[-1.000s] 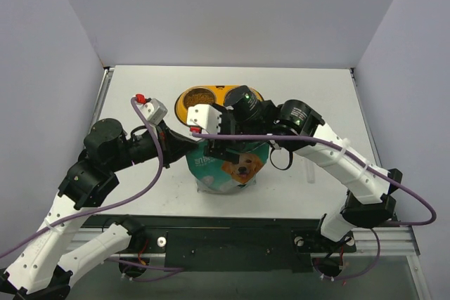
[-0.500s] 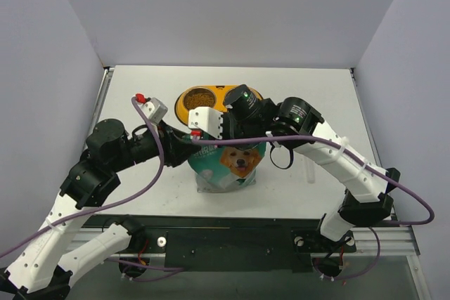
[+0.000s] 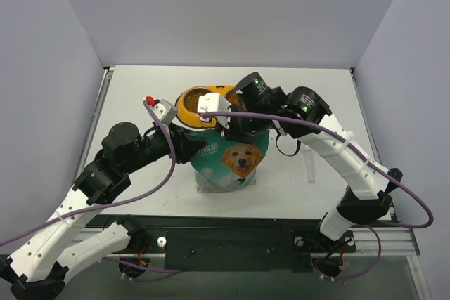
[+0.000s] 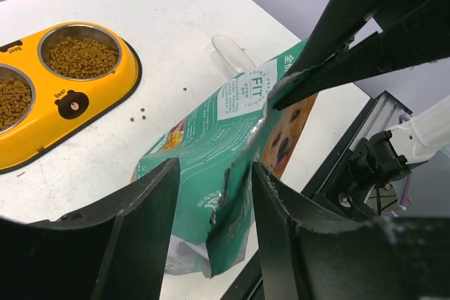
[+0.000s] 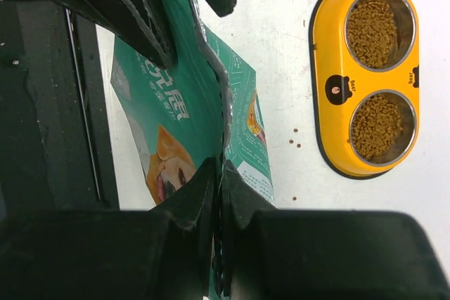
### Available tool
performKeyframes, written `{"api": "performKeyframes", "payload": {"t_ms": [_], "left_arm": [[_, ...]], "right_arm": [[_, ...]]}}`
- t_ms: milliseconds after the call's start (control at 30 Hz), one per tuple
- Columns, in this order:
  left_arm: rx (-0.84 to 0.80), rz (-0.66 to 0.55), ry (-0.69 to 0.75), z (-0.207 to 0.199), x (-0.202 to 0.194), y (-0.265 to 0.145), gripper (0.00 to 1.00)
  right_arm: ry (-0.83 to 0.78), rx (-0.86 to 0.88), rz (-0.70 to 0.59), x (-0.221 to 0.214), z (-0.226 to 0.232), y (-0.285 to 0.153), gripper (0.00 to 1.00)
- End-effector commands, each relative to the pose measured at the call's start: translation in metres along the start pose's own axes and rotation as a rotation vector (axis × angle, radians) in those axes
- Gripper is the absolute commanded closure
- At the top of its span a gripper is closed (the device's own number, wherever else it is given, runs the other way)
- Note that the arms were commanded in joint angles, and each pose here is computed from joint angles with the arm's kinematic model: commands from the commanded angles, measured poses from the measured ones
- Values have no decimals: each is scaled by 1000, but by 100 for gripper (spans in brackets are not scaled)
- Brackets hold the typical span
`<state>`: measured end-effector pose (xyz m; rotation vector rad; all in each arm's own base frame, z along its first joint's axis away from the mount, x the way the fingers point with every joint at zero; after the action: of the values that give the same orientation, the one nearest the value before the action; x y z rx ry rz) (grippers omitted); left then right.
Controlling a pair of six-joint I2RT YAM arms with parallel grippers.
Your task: Serve the pet food
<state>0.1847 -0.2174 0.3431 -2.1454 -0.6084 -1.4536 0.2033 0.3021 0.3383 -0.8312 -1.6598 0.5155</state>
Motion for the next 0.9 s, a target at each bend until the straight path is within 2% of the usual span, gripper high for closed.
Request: {"api": "performKeyframes", "payload": {"t_ms": [0, 100, 167, 233, 267, 300, 333, 367, 400, 467, 600, 667, 733, 800, 833, 867], "left_arm": [[-39, -120, 59, -11, 38, 2, 44], [-104, -109, 66, -20, 37, 1, 49], [-133, -91, 62, -23, 33, 3, 62], [-132, -88, 61, -22, 32, 3, 78], [-131, -95, 63, -21, 35, 1, 93], [-132, -97, 60, -21, 36, 0, 100], [-125, -107, 56, -20, 40, -2, 100], [-129, -114, 55, -20, 43, -3, 100], [-150, -118, 57, -22, 45, -5, 100], [-169, -123, 46, -24, 48, -6, 100], [-182, -142, 40, -25, 52, -6, 100], [-200, -157, 34, -28, 53, -8, 100], [-232, -179, 28, -34, 56, -9, 100], [-243, -178, 17, -35, 54, -10, 100], [-241, -179, 17, -35, 53, -11, 100], [-238, -177, 17, -34, 51, -12, 100]], "right_arm": [[40, 31, -14, -4, 5, -14, 100], [41, 25, -13, -5, 2, -16, 100], [41, 32, -23, -2, 3, -17, 100], [50, 34, -19, -2, 3, -15, 100], [51, 35, -14, -3, 3, -15, 100], [47, 26, 0, -4, 3, -13, 100], [38, 20, 8, -3, 4, -9, 100], [30, -5, 27, -4, 2, -7, 95], [15, -19, 36, -2, 3, -2, 81], [-14, -24, 35, 4, 7, 5, 70], [-42, -25, 14, 15, 10, 15, 56], [-49, -42, -10, 22, 8, 22, 55], [-48, -69, -23, 26, 2, 30, 56], [-27, -96, -40, 32, -4, 33, 66], [-19, -105, -52, 36, -6, 31, 88], [-12, -134, -41, 33, -12, 29, 100]]}}
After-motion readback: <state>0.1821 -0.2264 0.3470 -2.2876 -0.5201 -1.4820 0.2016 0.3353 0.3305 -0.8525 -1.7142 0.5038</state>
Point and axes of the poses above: each gripper's point midway between its finger pads, its own y axis out along the fingers, its own z axis along the line the jaws close on, x = y × z, the point moved 1 cm from there along -y, back along the fingers, and after that the axes turned 1 degree about -y, right-handed, at the moved point
